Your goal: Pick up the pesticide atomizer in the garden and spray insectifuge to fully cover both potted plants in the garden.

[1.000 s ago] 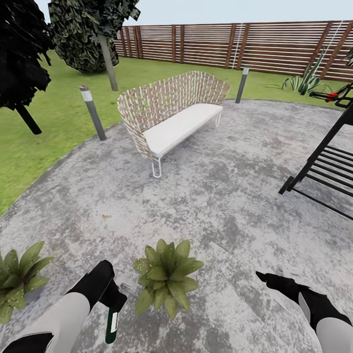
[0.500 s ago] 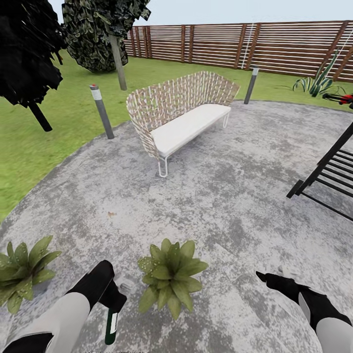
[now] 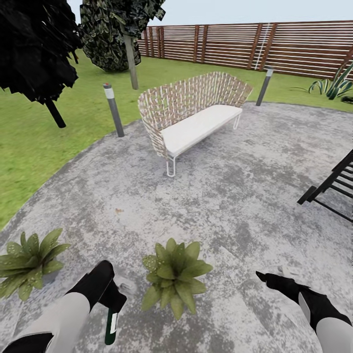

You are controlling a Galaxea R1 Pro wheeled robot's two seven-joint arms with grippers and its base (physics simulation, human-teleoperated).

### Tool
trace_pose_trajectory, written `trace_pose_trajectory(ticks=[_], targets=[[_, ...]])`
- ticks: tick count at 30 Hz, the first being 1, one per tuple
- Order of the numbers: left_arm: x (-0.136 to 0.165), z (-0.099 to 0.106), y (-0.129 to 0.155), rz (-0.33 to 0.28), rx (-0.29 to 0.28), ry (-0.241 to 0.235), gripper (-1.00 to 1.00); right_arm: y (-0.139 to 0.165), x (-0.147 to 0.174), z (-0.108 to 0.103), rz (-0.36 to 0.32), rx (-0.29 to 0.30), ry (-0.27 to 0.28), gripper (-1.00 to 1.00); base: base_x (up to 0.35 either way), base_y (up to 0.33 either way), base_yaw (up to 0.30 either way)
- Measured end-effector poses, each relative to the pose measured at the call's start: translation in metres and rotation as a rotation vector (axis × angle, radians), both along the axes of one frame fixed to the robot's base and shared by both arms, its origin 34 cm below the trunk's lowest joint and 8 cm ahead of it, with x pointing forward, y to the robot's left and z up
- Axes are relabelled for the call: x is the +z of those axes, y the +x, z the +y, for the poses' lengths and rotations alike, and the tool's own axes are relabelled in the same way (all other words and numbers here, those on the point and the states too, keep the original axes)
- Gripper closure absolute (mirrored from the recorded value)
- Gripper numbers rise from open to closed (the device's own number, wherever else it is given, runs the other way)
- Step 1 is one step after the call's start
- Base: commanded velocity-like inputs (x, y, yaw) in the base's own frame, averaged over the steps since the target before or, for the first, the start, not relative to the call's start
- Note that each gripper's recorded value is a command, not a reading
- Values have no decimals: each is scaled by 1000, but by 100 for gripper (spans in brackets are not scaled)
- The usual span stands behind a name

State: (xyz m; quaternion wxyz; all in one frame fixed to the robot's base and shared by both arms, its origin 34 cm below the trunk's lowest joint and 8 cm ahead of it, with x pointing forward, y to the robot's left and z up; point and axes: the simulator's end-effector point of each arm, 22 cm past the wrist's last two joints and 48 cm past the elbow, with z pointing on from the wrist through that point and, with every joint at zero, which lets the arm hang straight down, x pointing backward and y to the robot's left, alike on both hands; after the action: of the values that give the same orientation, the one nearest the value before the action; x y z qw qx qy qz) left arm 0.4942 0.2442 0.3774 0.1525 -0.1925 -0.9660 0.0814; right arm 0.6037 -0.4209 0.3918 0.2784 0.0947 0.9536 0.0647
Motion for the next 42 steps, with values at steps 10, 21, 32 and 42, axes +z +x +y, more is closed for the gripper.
trace_pose_trajectory(ticks=[10, 21, 32, 42], targets=[[-1, 0, -1, 4, 1, 0, 100, -1, -2, 0, 3, 0, 0, -100, 0, -215, 187], [-1, -1, -1, 4, 0, 0, 100, -1, -2, 0, 3, 1, 1, -100, 0, -1, 18], [-1, -2, -1, 5, 0, -2, 100, -1, -2, 0, 4, 1, 1, -100, 0, 0, 136], [-1, -5, -1, 4, -1, -7, 100, -1, -2, 0, 4, 1, 1, -100, -22, -83, 141]])
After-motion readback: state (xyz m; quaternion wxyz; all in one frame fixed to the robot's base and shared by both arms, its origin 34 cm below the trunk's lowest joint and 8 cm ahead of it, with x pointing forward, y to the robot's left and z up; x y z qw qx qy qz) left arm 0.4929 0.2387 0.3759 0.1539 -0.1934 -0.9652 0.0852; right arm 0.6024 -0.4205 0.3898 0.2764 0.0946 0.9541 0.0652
